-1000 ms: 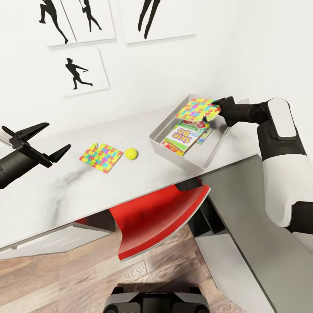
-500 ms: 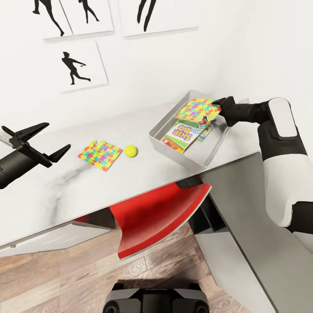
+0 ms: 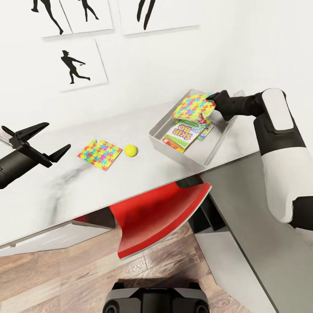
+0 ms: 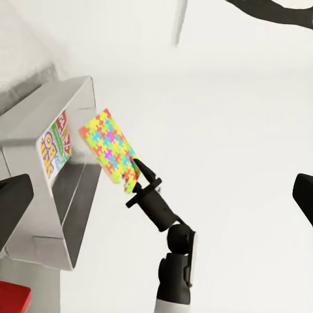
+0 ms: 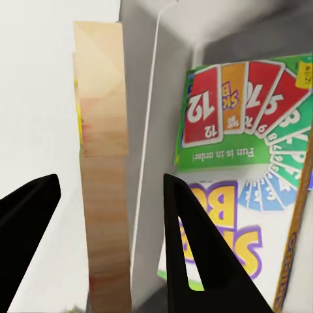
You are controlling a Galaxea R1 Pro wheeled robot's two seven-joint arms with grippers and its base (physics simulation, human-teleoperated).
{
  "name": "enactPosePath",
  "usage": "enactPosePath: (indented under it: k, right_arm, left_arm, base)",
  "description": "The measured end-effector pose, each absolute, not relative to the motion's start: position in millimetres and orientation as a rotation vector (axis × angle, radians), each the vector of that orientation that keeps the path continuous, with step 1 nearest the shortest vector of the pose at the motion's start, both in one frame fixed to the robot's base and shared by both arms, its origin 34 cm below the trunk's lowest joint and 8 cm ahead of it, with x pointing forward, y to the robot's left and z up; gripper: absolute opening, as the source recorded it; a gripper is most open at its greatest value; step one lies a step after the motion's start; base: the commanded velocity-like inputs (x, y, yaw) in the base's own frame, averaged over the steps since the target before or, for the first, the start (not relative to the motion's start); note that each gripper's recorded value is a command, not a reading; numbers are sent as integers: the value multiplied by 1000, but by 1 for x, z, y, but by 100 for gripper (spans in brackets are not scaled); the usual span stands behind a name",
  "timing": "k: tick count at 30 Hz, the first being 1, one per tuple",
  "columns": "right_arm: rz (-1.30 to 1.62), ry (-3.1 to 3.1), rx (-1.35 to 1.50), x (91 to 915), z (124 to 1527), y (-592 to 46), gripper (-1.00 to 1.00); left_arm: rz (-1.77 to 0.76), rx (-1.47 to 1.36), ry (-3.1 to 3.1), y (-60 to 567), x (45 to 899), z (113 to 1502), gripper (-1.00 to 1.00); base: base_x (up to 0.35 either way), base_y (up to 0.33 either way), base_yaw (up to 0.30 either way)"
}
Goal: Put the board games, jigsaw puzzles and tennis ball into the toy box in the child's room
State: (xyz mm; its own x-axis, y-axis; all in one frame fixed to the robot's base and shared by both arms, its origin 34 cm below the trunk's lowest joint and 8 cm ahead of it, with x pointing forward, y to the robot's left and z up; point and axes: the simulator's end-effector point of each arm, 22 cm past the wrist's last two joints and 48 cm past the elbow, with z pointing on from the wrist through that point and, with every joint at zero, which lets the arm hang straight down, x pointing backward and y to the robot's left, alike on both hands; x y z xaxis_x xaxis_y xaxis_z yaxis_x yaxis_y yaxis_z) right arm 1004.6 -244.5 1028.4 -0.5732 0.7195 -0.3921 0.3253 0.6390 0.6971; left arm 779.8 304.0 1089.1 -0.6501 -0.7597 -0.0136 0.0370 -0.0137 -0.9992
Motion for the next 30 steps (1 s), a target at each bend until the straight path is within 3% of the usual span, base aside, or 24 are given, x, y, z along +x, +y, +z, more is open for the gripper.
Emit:
enactPosePath:
  k: [30]
  right_arm:
    - [717,2196,819,1008,1012,-254,-100]
  left_arm:
    - [-1724,-777,1690,304,781,1074,100]
  base:
    - [0,0,0]
